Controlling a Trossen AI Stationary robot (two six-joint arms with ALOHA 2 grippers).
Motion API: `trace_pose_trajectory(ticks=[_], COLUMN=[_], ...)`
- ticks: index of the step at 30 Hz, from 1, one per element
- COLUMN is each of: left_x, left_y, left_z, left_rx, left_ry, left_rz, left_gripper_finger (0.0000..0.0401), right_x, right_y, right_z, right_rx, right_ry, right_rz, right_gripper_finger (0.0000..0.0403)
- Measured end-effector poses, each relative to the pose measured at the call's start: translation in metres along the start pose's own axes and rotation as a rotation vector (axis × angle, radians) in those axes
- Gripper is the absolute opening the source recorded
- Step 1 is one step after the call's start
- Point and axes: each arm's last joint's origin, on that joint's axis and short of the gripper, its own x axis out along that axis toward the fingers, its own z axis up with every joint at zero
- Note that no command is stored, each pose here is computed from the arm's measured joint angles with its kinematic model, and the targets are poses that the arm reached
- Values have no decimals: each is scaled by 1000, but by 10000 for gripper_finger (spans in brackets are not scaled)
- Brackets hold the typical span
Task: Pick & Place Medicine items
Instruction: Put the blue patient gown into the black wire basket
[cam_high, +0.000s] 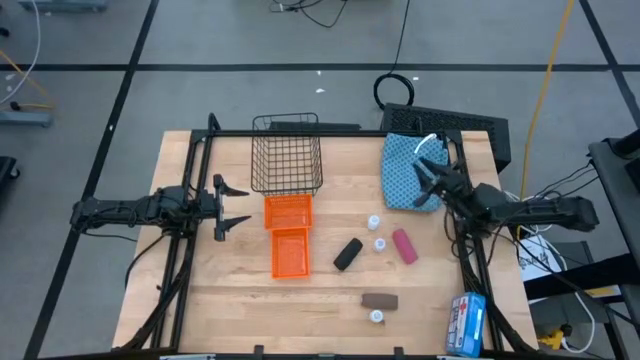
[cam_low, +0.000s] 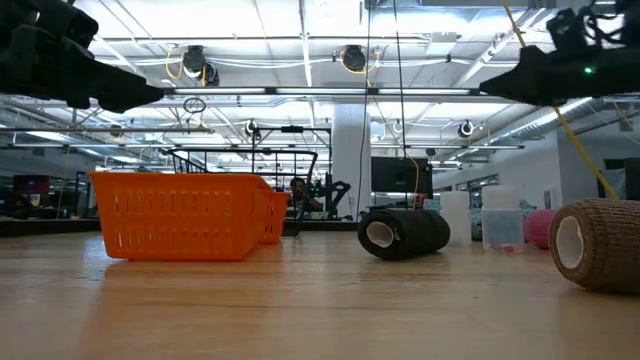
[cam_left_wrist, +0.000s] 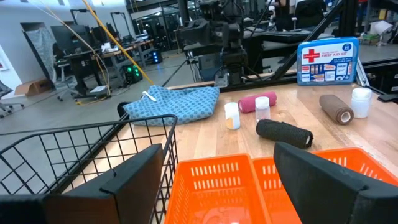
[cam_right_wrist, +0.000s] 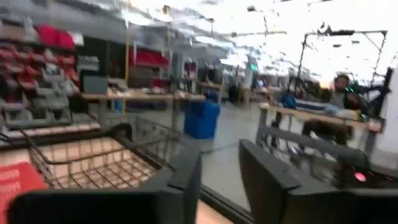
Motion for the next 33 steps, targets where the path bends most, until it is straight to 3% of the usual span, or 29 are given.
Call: trace_pose_trajectory(ticks=[4,11,14,20,27,33], left_x=[0,0,0,0,0,0], left_y=[0,0,0,0,0,0], left_z=[0,0,0,0,0,0], left_rx=[0,0,0,0,0,0], left_ry=[0,0,0,0,0,0], left_rz=[0,0,0,0,1,1], left_gripper_finger=[310,310,310,310,310,310], right_x=[24,87,114,151,160,162], right_y=[5,-1,-14,-49,-60,-59], right_z=[16,44,38,-4,-48,-69], right_rx=[-83,-175,-167,-150,-6,-107], right_ry=[168,810,1066,1449,1604,1539], right_rz=[-31,64,111,-6,95,-17], right_gripper_finger=[173,207,217,255,296,298])
